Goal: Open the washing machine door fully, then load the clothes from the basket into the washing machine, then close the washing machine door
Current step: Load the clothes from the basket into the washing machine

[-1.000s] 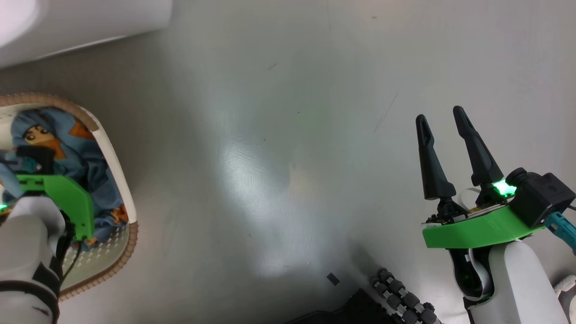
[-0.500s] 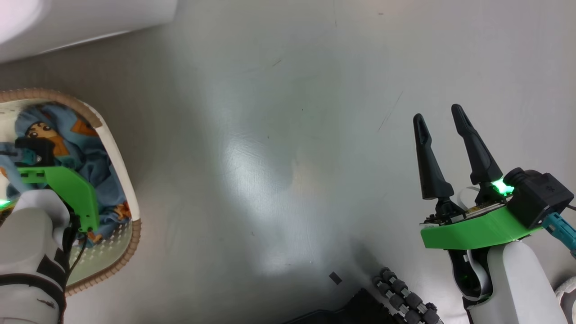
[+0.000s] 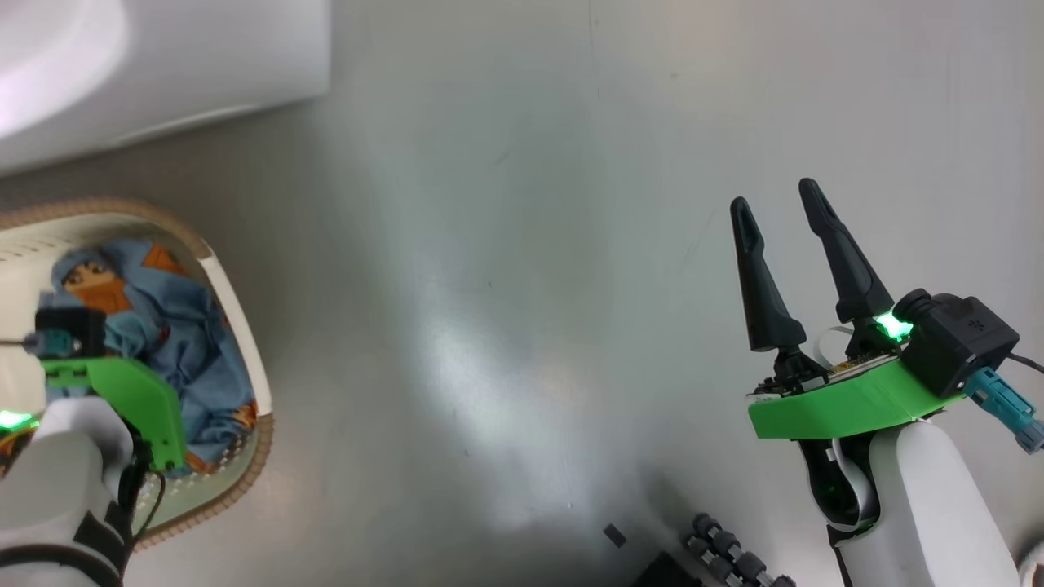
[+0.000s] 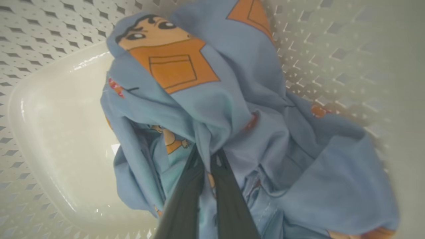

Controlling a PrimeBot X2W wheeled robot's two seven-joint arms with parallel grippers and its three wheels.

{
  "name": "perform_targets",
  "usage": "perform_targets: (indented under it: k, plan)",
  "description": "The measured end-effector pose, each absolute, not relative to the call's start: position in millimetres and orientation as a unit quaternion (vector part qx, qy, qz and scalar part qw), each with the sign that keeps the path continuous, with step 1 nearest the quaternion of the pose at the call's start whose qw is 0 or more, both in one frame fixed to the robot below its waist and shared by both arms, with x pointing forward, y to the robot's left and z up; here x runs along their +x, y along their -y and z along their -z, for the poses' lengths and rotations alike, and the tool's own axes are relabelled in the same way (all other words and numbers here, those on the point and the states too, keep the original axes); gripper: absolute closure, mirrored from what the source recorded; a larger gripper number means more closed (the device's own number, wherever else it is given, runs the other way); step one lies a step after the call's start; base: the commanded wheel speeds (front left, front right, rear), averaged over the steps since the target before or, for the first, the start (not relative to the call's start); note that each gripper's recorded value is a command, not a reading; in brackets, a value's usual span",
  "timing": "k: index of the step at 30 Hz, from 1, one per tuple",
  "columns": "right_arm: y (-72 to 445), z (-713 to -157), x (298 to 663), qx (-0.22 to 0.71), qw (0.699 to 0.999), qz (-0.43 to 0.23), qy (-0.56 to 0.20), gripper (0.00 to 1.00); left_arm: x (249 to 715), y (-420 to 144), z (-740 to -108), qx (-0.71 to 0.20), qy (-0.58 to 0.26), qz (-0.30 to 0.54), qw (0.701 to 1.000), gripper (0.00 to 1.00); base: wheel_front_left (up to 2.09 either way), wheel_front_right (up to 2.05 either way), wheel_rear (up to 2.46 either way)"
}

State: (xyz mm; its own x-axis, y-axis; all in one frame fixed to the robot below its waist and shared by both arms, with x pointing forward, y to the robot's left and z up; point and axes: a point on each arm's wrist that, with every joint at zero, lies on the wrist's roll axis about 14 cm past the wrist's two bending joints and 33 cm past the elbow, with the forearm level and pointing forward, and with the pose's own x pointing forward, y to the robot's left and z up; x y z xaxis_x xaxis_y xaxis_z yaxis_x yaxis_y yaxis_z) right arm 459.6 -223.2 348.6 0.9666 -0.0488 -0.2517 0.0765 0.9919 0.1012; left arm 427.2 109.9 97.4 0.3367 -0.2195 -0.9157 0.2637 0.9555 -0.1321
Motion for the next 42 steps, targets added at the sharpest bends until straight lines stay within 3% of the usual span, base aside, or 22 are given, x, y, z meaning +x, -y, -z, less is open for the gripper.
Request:
perform_targets:
  k: [20,27,42]
  plan:
    - [204.3,-413.7,463.8,0.07,0.996,0.005,-0.052,0.0,425.2,-135.1,-188.9,0.002,-0.443,0.115,0.889,1.0,0.0,0.0,0.0]
    - [190.4,-432.5,459.0,0.076,0.996,-0.012,-0.033,0.0,453.2,-144.5,-259.3,-0.041,-0.321,0.08,0.943,1.0,0.0,0.0,0.0]
    - [164.4,-469.7,442.9,0.09,0.995,-0.047,0.002,0.0,436.3,-181.8,-365.4,-0.087,-0.166,0.008,0.982,1.0,0.0,0.0,0.0]
